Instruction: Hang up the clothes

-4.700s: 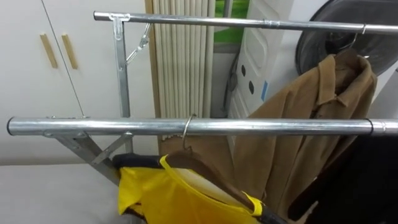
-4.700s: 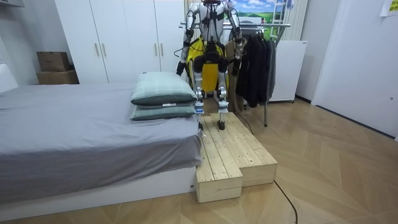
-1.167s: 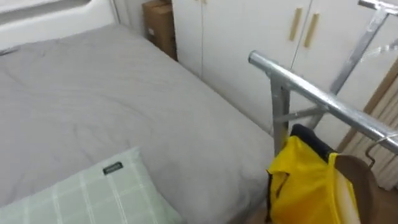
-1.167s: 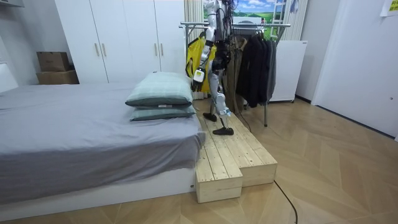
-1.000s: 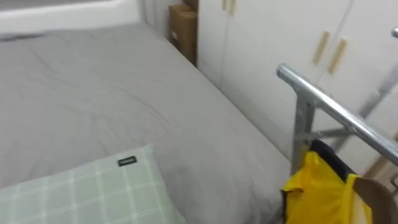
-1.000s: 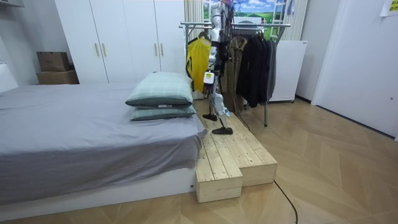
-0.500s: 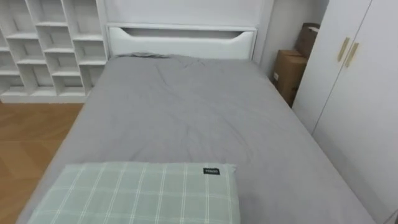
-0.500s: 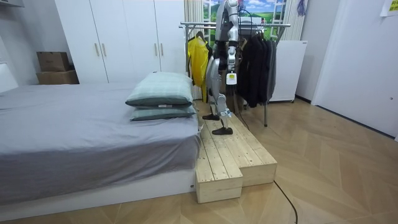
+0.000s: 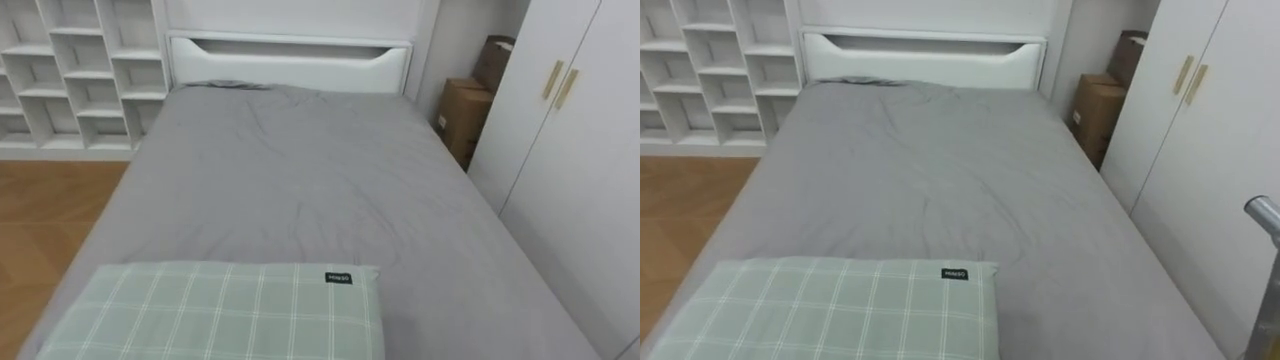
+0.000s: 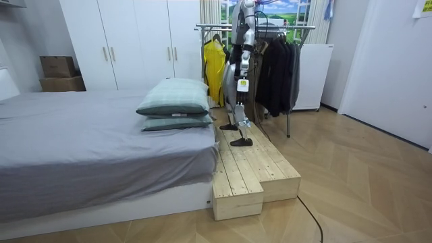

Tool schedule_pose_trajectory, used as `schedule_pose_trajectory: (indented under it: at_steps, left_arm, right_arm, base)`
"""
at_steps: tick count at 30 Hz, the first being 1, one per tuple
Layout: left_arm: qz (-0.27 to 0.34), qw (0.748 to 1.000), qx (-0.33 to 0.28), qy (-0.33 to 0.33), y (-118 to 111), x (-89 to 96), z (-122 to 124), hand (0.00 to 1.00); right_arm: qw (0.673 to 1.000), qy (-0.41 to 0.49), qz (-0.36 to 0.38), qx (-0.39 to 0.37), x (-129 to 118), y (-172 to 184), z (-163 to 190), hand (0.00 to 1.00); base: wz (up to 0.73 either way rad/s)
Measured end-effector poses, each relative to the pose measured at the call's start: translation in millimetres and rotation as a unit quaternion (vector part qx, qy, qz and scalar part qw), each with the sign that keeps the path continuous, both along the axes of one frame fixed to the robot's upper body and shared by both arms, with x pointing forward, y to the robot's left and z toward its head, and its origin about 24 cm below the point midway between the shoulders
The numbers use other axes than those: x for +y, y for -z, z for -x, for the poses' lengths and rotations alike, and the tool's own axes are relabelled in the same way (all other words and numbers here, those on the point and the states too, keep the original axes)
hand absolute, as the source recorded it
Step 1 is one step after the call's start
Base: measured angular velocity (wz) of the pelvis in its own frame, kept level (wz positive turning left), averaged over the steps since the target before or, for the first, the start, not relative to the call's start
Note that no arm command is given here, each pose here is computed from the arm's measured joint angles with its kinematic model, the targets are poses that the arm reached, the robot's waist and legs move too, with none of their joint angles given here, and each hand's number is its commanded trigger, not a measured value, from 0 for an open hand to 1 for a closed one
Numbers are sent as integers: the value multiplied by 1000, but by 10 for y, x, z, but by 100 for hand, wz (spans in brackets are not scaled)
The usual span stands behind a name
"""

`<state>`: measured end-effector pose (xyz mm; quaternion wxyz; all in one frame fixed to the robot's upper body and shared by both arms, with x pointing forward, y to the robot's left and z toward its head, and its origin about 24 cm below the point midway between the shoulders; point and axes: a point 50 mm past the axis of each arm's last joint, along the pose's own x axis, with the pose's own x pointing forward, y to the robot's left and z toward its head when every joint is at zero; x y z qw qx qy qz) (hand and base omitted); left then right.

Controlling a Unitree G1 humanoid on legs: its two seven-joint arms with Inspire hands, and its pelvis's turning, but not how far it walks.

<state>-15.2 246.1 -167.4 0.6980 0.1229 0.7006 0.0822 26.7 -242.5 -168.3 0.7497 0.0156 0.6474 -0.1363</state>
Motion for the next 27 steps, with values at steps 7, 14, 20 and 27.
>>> schedule_pose_trajectory:
  at_steps: [7, 14, 20, 27]
  left_arm:
    - [-10, 1000, -1, 0, -6, 10, 27, 0]
    - [-15, 1000, 9, -19, -14, 12, 150, 0]
    - [-12, 999, 14, -33, -10, -12, 184, 0]
    - [-17, 999, 6, -28, -16, 45, 64, 0]
  right_arm:
    - [1000, -4, 1, 0, -2, -1, -1, 0]
    - [1000, -12, -8, 0, 6, 1, 13, 0]
    - [1000, -7, -11, -2, -4, -1, 38, 0]
    - [1000, 10, -20, 10, -14, 0, 118, 0]
  base:
    - [0]
    - [13]
    - [8]
    - [1]
